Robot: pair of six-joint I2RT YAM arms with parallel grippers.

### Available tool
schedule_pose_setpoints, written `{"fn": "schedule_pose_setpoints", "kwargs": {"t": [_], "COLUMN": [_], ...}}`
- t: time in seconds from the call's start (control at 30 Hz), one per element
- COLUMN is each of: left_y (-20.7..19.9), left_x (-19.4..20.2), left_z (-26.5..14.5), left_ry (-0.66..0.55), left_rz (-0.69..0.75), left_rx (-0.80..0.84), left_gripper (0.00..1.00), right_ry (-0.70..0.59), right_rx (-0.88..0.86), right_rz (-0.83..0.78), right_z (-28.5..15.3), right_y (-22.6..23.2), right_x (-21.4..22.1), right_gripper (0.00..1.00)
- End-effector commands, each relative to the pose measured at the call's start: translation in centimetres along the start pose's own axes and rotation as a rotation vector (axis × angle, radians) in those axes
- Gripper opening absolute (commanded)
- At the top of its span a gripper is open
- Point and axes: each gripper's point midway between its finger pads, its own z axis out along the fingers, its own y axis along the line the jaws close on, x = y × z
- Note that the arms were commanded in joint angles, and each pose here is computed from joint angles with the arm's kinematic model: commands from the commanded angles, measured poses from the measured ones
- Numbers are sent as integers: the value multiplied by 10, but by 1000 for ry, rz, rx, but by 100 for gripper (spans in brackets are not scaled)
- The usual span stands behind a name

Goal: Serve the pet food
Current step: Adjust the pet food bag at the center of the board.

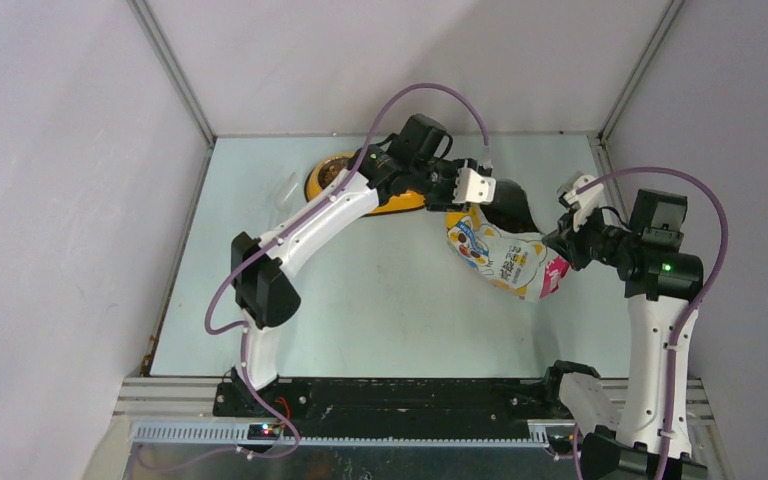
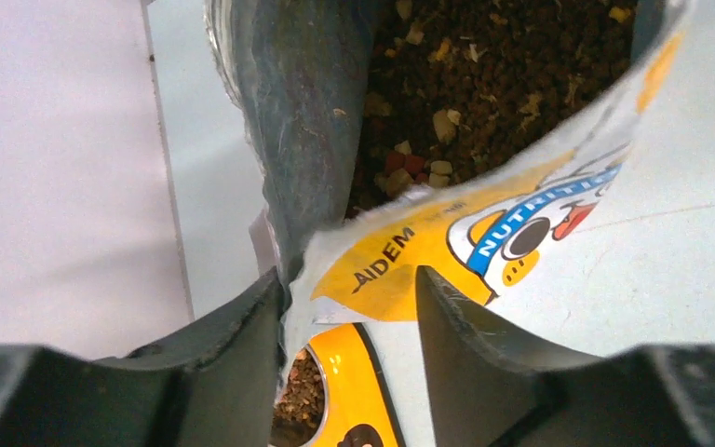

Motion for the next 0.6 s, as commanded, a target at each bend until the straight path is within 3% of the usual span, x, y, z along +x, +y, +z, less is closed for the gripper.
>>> {"fn": "schedule_pose_setpoints", "kwargs": {"t": [0.0, 0.17, 0.23, 0.27, 0.33, 0.57], "left_y": [-29, -36, -37, -35, -32, -41], "left_x": [12, 25, 28, 29, 30, 9], "left_z": [-3, -2, -2, -4, -9, -71], "left_ry": [29, 66, 81, 91, 109, 105], "left_rz": [-10, -24, -31, -39, -55, -138], "left_rx": [102, 110, 106, 96, 76, 26], "left_gripper": [48, 35, 22, 9, 1, 0], "right_ry": [-139, -138, -137, -136, -135, -149], "right_rx": [50, 58, 64, 68, 80, 175], "right_rz": [-144, -142, -144, -144, -148, -154], "right_z": [-13, -13, -13, -13, -14, -15], "right_y": [-6, -8, -10, -11, -13, -35], "right_x": [-41, -42, -42, -42, -43, -52], "right_gripper": [0, 0, 0, 0, 0, 0]}}
